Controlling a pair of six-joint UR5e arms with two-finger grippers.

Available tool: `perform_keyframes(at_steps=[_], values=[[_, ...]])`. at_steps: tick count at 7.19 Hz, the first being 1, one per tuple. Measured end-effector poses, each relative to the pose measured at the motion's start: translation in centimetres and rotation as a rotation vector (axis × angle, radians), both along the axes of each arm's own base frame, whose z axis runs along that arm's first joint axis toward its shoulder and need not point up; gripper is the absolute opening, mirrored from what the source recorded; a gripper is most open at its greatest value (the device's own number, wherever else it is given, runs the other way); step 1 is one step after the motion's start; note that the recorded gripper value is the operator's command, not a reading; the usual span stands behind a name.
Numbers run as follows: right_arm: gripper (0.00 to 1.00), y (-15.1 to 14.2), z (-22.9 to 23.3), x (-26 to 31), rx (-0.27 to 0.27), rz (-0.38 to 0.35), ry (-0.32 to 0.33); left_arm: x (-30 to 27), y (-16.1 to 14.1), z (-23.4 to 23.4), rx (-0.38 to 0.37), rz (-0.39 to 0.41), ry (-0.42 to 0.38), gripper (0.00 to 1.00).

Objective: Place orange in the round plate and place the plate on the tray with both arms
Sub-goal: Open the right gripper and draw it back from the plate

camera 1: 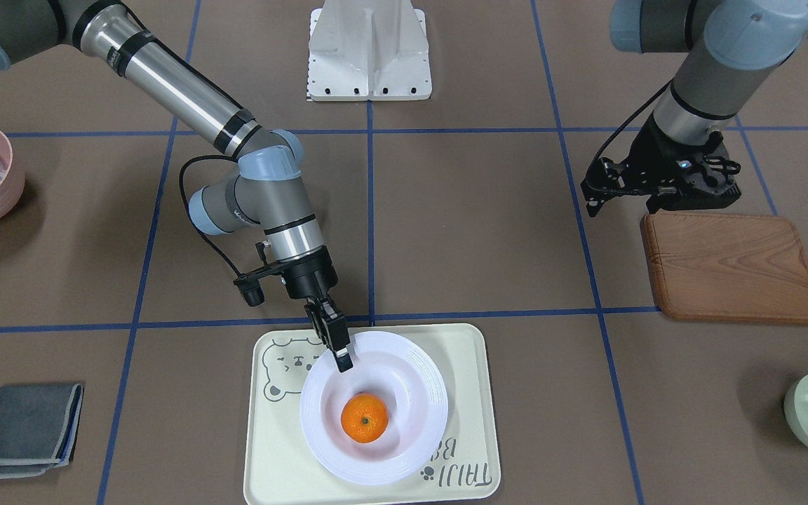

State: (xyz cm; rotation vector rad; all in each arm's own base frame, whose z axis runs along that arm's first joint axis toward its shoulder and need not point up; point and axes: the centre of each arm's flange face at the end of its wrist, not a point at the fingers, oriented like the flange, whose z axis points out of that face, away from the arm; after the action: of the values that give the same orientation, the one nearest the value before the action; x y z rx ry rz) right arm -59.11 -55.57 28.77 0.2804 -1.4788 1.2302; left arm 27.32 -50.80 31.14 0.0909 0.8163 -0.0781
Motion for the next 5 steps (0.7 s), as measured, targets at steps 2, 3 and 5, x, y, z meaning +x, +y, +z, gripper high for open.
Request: perform_keyframes(at_steps=[2, 3, 5], values=[[1.0, 4.1, -1.2, 1.6, 0.029, -0.035, -0.063, 0.1, 0.0, -0.1, 0.001, 0.0, 0.001, 0.98], [1.0, 6.6, -1.0, 3.0, 0.042, -0.058, -0.088, 0.1, 0.0, -0.1, 0.002, 0.0, 0.002, 0.98], [1.0, 10.4, 1.0, 7.7, 0.057, -0.117, -0.11, 0.1, 0.0, -0.2, 0.003, 0.001, 0.003, 0.98]])
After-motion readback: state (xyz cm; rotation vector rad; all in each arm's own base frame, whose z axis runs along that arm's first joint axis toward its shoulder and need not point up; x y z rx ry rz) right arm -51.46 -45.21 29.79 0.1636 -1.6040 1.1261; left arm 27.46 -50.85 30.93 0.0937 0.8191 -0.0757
